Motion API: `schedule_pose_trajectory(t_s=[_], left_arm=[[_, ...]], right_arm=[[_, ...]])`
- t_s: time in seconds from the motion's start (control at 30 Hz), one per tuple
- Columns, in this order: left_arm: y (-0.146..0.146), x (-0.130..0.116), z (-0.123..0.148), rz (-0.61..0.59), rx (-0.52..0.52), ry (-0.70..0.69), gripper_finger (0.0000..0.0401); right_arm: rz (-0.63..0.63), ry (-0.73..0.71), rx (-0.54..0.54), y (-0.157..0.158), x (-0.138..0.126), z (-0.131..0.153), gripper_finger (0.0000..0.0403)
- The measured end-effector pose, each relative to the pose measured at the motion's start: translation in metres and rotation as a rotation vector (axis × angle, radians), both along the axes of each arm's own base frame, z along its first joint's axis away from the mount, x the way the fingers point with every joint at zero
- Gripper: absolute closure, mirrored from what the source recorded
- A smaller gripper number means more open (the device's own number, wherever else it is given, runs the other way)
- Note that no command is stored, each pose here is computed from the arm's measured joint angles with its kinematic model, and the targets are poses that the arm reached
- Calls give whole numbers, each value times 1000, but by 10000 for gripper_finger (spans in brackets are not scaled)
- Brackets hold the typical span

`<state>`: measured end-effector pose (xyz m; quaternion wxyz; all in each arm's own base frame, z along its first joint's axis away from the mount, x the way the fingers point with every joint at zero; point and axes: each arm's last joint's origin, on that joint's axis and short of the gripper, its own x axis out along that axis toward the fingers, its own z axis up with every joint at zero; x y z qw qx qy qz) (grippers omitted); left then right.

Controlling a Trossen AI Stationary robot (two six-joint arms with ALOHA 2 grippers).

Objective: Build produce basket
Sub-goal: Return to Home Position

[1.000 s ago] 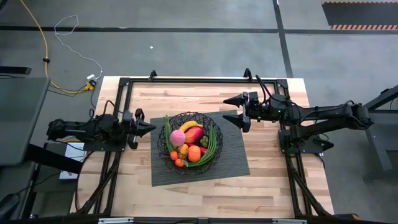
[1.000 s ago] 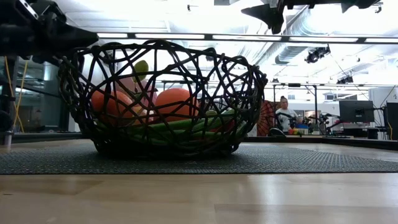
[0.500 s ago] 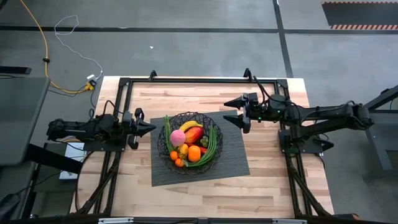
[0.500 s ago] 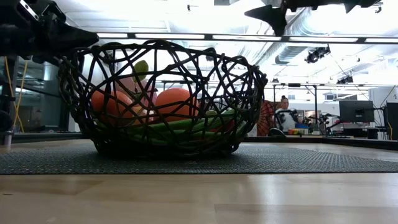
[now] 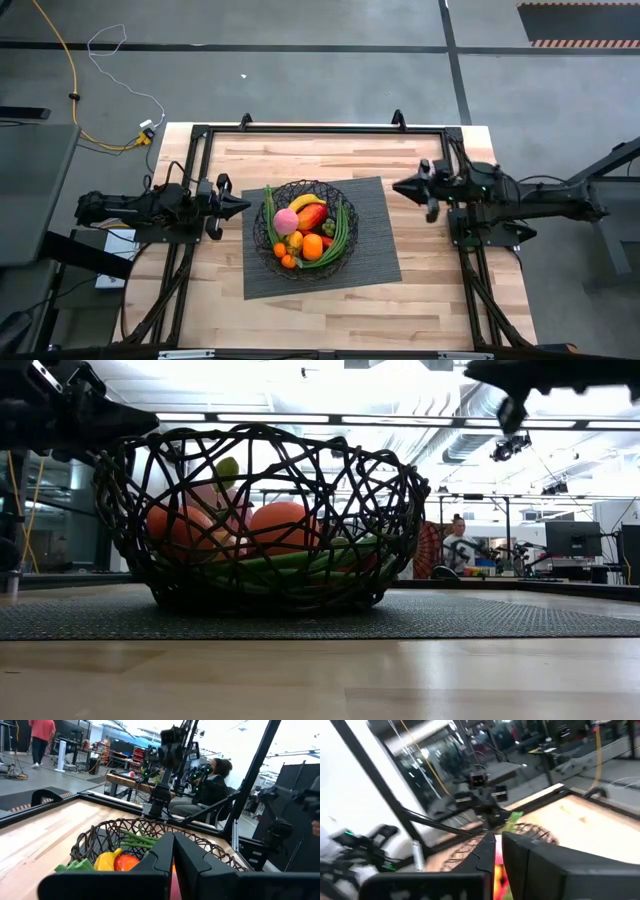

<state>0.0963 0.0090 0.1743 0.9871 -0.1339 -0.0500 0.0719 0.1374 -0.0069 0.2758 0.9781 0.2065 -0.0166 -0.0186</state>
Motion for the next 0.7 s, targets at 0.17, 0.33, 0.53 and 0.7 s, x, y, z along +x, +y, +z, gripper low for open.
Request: schedule_pose_trajectory(t_s=[0.17, 0.33, 0.53, 0.7], left_arm=[[0, 0, 0, 0, 0, 0, 398], [0, 0, 0, 0, 1, 0, 398], [0, 0, 0, 0, 2, 0, 398], [0, 0, 0, 0, 1, 0, 398]], right_arm=[[65, -170, 99, 8, -21, -43, 398], [56, -240, 122, 13, -30, -75, 400], [61, -156, 83, 19, -32, -89, 402], [70, -78, 13, 20, -33, -97, 402]])
